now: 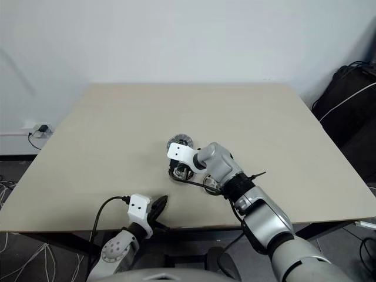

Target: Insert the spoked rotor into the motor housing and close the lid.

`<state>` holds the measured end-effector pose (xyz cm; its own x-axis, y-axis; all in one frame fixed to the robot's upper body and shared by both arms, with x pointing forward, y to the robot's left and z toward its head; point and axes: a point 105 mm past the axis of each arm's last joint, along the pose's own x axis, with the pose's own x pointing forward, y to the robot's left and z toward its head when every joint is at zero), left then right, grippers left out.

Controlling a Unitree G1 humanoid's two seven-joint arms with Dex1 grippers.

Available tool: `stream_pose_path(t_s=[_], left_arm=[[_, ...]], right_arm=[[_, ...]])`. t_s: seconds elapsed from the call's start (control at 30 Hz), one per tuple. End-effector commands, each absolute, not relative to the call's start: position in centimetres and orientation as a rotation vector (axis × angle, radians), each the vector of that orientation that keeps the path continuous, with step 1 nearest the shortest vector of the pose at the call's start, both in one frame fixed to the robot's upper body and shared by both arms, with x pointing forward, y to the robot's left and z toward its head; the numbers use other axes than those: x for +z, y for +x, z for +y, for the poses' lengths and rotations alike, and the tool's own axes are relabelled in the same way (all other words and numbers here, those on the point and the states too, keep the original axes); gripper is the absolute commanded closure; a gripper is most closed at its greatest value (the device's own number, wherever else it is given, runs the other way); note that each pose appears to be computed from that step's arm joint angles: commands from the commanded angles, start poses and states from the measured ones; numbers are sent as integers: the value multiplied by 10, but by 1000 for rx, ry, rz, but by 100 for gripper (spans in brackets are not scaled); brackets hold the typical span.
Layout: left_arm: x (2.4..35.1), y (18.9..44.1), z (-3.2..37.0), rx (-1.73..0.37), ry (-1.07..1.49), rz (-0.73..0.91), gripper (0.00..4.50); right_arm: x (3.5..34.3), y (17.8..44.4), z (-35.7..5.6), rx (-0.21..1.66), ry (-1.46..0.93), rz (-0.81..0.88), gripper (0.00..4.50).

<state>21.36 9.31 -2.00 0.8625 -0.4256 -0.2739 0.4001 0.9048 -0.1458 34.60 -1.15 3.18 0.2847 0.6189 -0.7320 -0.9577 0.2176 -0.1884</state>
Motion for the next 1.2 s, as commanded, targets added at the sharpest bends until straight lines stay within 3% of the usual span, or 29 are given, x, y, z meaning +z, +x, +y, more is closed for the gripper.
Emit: stream_pose_path(t_s=[0.03, 0.23, 0.43, 1.2], left_arm=[[-15, 216, 94, -438, -87, 276, 446], [-23, 217, 95, -434, -88, 282, 446], [-30, 217, 95, -433, -91, 284, 446], [-21, 219, 89, -441, -95, 266, 446]], right_arm=[[44, 354, -10, 1150, -710, 534, 448], [40, 355, -12, 1142, -703, 556, 448], [41, 356, -12, 1133, -700, 551, 264], [24, 349, -20, 1080, -550, 738, 264]])
